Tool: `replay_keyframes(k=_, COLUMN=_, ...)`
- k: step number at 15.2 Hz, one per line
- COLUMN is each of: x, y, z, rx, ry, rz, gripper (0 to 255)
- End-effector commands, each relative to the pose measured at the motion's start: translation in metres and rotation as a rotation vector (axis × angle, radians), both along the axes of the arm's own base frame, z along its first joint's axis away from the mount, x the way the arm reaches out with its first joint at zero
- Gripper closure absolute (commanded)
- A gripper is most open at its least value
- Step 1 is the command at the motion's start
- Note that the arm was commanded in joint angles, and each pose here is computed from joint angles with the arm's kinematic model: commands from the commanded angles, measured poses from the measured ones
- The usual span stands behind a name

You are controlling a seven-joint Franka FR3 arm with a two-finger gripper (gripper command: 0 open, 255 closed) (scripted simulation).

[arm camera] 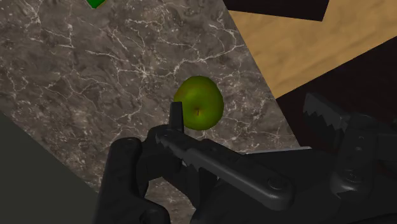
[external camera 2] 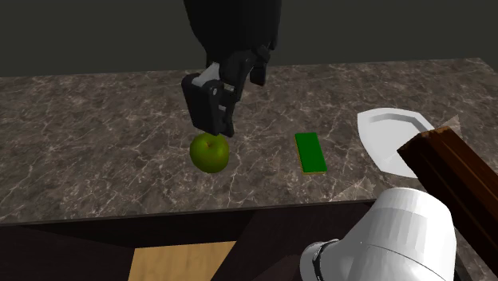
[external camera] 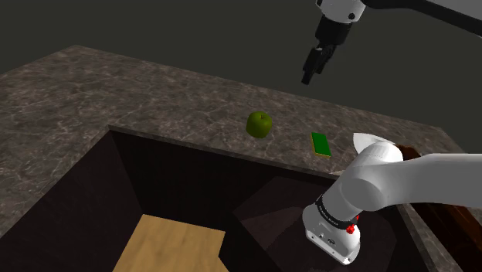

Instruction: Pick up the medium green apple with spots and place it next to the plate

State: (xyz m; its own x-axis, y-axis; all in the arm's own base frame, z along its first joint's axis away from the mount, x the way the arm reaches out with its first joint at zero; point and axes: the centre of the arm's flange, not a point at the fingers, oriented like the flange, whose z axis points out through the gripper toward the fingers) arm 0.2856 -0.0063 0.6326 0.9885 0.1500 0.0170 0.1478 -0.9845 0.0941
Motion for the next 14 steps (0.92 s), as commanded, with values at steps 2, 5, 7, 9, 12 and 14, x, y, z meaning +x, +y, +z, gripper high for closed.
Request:
replay_keyframes(k=2, x=0.010, y=-0.003, z=-0.010, rx=0.006, ry=0.010, rz=0.007, gripper=0)
replay_keyframes(k=5, x=0.040, y=-0.013, z=-0.039, rx=0.023, ry=0.042, rz=0.029, gripper=0)
replay_keyframes(k=7, x=0.059, y=-0.018, z=-0.060, rx=0.034, ry=0.062, rz=0.043, gripper=0)
replay_keyframes(k=9, x=0.078, y=-0.023, z=-0.081, rx=0.046, ry=0.083, rz=0.058, gripper=0)
replay_keyframes(k=12, x=0.106, y=-0.030, z=-0.113, rx=0.063, ry=0.114, rz=0.079, gripper=0)
replay_keyframes(k=14, x=0.124, y=-0.034, z=-0.135, rx=0.075, ry=0.135, rz=0.094, gripper=0)
